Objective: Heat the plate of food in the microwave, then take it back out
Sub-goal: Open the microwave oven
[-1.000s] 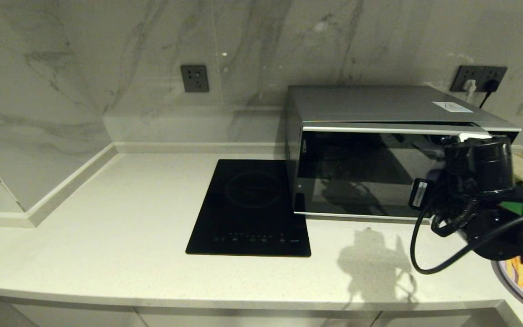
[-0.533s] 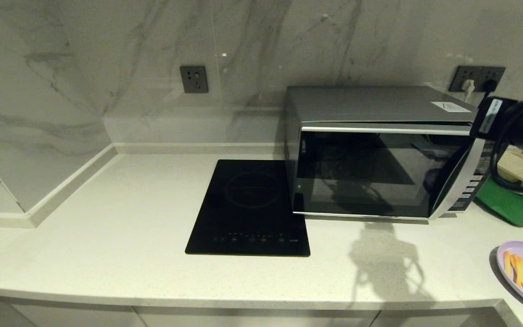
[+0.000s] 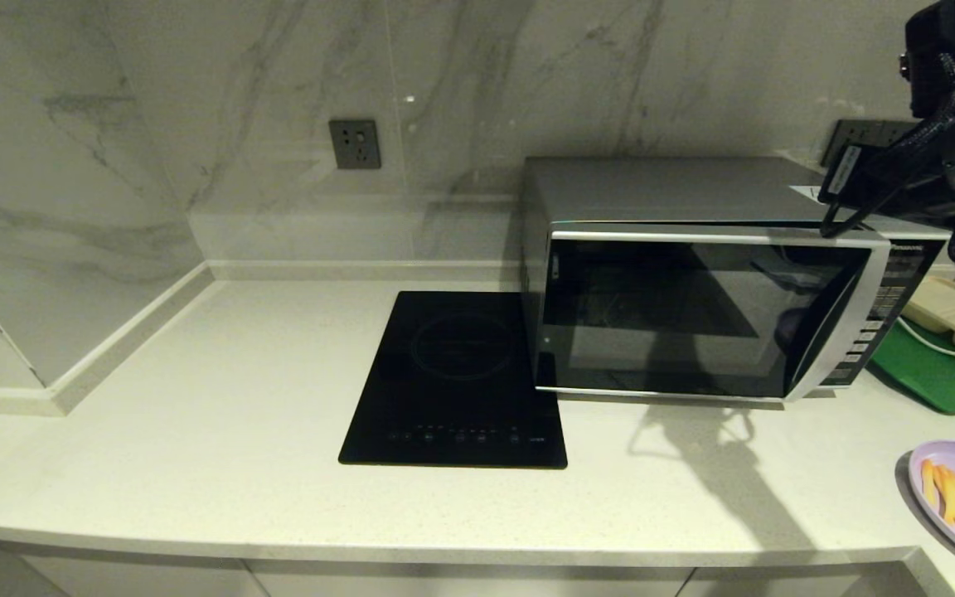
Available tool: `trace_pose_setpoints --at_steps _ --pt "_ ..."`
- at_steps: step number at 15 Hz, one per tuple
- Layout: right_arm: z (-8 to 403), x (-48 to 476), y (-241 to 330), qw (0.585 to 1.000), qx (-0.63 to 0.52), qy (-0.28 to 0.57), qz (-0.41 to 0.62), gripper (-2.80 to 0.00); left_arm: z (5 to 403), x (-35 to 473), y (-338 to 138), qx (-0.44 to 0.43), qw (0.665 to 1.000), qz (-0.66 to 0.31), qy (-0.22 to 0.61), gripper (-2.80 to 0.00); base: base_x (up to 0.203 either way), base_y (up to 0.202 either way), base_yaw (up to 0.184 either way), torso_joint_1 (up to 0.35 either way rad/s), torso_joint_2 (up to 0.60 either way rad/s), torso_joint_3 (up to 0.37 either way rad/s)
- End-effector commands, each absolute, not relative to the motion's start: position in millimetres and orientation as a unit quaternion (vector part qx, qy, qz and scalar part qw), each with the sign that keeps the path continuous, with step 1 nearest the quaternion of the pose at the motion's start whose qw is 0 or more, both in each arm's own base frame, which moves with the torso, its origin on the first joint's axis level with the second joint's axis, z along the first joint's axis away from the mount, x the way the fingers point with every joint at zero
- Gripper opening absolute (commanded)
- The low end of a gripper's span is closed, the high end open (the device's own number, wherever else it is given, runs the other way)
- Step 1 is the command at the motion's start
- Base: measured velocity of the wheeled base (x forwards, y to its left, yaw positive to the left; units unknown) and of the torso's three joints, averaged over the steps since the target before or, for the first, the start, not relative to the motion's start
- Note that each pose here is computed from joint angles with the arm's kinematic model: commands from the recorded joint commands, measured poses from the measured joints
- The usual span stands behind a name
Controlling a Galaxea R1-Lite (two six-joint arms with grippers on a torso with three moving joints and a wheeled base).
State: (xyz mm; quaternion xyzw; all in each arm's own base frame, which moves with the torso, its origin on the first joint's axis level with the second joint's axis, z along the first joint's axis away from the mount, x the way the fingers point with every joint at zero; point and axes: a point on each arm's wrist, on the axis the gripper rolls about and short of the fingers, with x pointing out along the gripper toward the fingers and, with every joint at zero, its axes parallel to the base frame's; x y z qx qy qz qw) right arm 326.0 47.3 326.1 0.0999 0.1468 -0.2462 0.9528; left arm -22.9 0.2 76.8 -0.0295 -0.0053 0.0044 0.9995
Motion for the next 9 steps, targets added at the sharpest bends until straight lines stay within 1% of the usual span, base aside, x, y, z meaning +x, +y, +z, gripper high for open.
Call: trace_pose_setpoints --at_steps 1,9 --pt "313 353 45 0.949 0.099 0.159 -0.253 -2.80 77 -23 0 -0.030 1.000 0.004 -0.006 -2.80 0.000 0.000 0.000 0.000 0.00 0.000" --pt "304 368 38 0.947 0.112 0.180 -0.241 -2.80 77 -23 0 -0.031 1.000 0.004 -0.006 -2.80 0.000 0.000 0.000 0.000 0.00 0.000"
